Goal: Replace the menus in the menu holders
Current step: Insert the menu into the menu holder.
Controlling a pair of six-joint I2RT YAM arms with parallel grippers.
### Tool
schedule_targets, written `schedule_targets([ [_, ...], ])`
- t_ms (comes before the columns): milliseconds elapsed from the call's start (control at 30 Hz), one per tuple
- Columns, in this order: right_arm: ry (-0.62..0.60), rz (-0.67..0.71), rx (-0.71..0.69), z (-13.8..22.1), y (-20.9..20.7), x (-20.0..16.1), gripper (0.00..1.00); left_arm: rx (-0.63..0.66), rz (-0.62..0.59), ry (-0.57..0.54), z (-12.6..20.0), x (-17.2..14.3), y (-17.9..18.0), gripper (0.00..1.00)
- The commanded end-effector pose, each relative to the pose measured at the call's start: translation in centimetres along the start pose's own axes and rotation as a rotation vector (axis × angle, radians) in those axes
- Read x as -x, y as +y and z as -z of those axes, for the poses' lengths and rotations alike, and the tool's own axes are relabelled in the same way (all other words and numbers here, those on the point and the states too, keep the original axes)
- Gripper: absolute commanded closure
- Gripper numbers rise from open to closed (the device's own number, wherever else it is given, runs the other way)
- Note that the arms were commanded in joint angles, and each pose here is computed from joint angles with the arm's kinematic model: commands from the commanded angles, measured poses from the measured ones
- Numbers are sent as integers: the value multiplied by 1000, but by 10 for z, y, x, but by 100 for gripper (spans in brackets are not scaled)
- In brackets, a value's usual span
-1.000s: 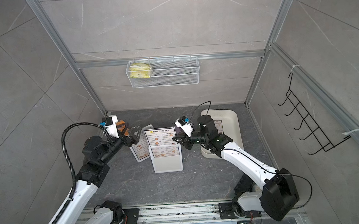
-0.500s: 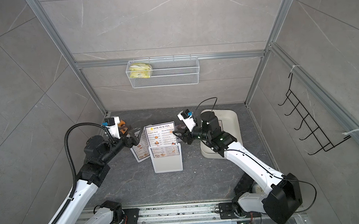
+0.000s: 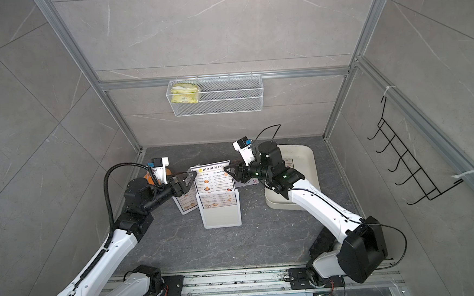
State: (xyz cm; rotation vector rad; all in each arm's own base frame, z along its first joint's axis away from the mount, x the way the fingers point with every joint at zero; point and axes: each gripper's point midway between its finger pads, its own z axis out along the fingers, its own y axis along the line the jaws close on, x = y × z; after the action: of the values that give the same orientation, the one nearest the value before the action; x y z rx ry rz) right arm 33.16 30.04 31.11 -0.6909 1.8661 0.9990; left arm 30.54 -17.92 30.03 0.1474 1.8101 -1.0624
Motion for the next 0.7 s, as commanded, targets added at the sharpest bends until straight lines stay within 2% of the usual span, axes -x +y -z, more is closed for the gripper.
schedule_targets([
  [0, -46, -5, -1, 8, 5, 12, 55, -136, 7, -27, -4, 19, -28, 35],
  [100, -56, 0, -18, 13, 5, 12, 56, -175, 23, -2, -12, 20, -34, 45],
  [367, -76, 20, -21, 26, 11, 13, 57, -248, -8, 46, -23, 12, -53, 56],
  [500, -79, 30, -28, 30, 12, 13, 57, -284, -38, 70, -27, 6, -63, 71],
  [667, -70, 48, -41, 34, 12, 11, 56, -326, -73, 90, -28, 2, -71, 77],
])
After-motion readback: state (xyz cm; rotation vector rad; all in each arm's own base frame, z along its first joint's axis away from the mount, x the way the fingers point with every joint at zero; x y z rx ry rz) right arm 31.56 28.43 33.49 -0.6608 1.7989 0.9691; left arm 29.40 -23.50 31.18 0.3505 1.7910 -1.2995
